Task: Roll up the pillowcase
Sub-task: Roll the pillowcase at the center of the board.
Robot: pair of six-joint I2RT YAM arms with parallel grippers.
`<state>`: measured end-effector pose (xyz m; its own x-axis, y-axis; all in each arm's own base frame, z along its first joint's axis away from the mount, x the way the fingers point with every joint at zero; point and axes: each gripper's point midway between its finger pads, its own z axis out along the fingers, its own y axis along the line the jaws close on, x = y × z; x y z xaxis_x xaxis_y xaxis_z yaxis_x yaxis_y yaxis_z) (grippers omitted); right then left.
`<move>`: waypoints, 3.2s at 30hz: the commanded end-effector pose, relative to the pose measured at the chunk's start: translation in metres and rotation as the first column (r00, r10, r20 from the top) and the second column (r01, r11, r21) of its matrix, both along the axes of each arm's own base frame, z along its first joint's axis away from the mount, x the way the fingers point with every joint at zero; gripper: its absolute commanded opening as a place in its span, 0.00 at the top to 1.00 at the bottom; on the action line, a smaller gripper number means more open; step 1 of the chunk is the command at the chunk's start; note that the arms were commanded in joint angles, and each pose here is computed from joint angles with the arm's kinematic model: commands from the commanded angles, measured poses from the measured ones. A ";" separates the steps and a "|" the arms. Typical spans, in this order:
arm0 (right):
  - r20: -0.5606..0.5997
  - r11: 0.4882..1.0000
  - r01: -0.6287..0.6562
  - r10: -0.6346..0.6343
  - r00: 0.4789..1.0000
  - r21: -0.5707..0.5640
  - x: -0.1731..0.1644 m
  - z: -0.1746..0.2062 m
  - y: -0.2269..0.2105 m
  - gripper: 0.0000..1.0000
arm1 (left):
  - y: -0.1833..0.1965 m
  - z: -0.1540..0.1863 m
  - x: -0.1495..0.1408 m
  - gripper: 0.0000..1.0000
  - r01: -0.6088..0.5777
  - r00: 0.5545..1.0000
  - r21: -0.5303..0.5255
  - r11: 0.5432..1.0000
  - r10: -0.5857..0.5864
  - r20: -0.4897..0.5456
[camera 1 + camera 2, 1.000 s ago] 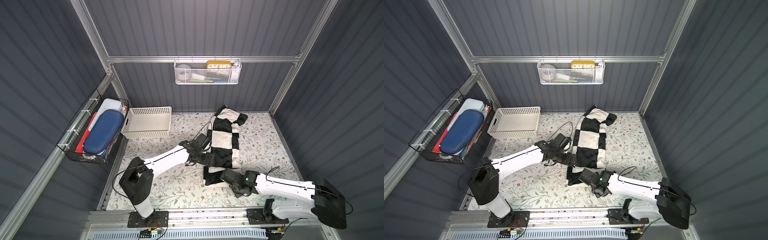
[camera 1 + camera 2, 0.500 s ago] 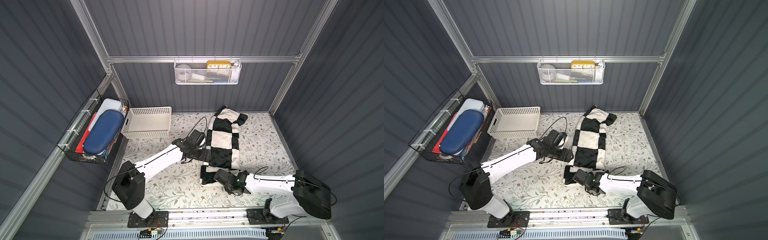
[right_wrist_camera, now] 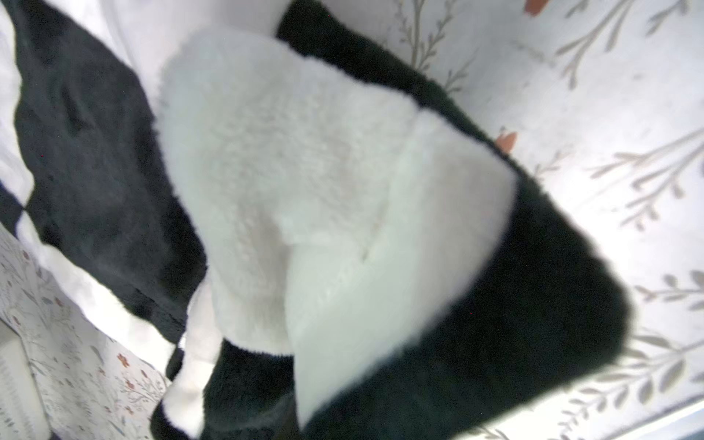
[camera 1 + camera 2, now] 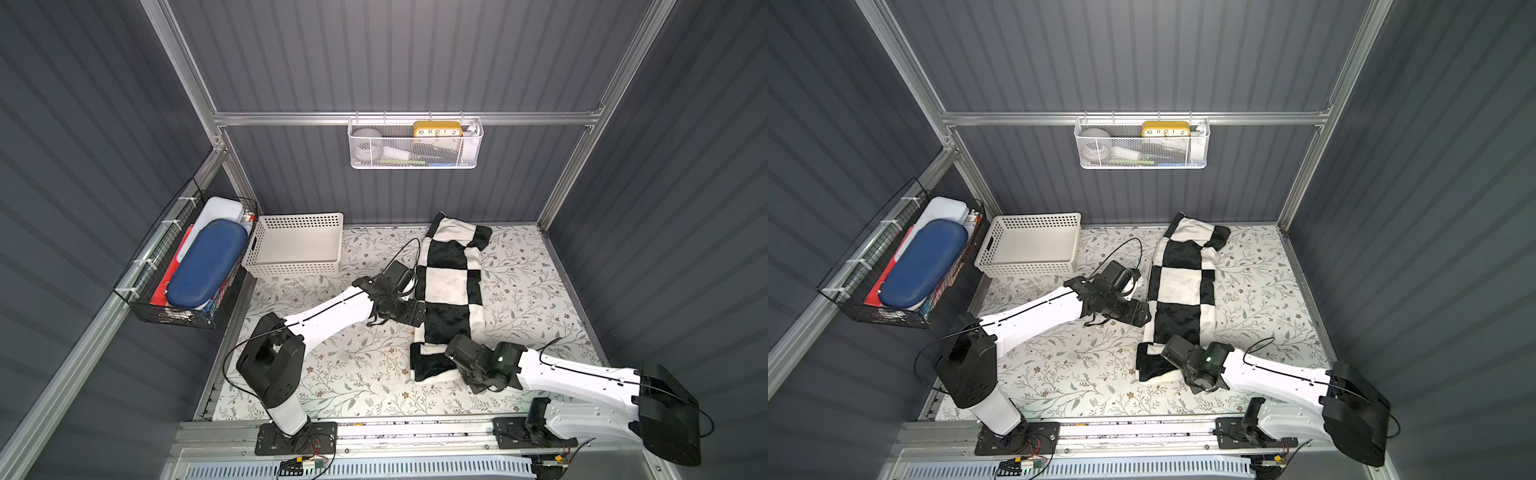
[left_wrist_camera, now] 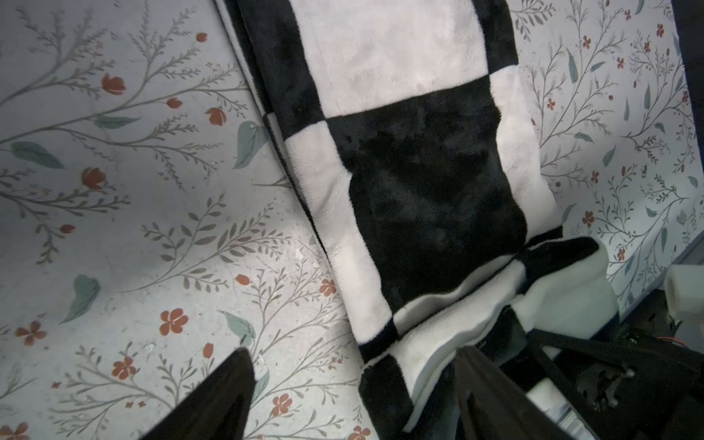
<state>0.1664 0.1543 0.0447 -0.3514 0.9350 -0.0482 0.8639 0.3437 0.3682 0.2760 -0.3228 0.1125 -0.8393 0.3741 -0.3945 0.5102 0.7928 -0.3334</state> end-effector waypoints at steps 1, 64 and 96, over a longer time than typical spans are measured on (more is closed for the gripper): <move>-0.049 0.995 0.099 -0.097 0.994 0.032 0.006 0.006 -0.010 0.88 | -0.008 0.002 0.000 0.15 0.056 0.998 -0.024 0.998 -0.057 -0.011; -0.112 0.991 -0.062 0.076 0.991 0.122 0.182 0.001 -0.036 0.62 | -0.052 0.051 -0.065 0.52 0.386 0.921 0.001 0.923 -0.385 0.057; 0.027 0.986 -0.151 0.149 0.988 0.071 0.111 0.055 -0.012 0.23 | -0.059 -0.071 0.043 0.84 0.205 0.978 0.033 0.978 -0.203 -0.054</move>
<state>0.3148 0.1319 0.1352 -0.5195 0.8539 -0.0315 0.7253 0.4601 0.5120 0.3222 -0.3941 0.0600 -0.7264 0.5534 -0.4075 0.6818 0.6549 -0.3260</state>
